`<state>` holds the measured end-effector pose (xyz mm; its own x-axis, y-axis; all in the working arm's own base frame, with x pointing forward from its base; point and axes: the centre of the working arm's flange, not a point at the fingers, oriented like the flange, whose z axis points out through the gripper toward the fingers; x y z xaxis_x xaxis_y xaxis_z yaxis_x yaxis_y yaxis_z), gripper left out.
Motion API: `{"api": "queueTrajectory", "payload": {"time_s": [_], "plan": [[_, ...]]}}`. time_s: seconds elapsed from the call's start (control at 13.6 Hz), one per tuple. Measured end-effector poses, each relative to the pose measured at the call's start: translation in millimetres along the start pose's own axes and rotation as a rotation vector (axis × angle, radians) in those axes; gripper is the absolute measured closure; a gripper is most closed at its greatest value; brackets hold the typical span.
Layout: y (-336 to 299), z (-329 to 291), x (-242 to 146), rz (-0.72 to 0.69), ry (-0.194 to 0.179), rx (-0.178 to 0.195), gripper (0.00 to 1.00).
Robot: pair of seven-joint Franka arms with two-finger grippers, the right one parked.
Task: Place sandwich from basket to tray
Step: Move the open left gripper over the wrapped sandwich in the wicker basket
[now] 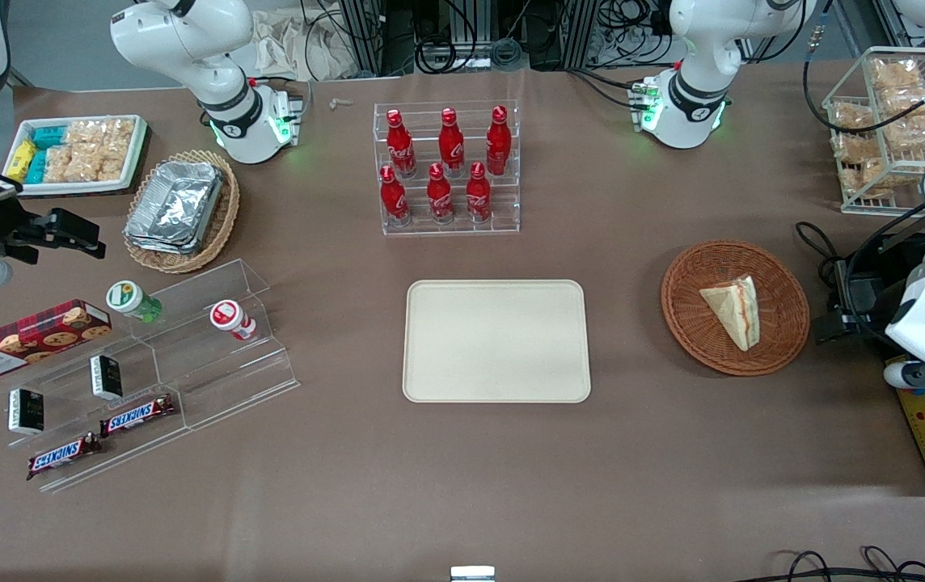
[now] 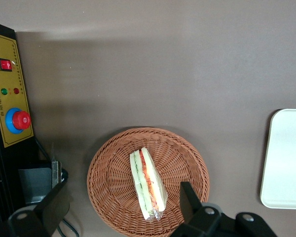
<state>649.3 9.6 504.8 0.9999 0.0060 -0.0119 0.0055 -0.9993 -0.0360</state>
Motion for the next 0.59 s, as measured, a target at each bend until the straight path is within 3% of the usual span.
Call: {"api": "queueTrajectory", "payload": {"time_s": [0.37,0.59], "plan": [[0.0,0.3,0.1,-0.001,-0.001,0.000,0.00],[0.2,7.0,0.1,-0.004,-0.021,0.000,0.00]]}}
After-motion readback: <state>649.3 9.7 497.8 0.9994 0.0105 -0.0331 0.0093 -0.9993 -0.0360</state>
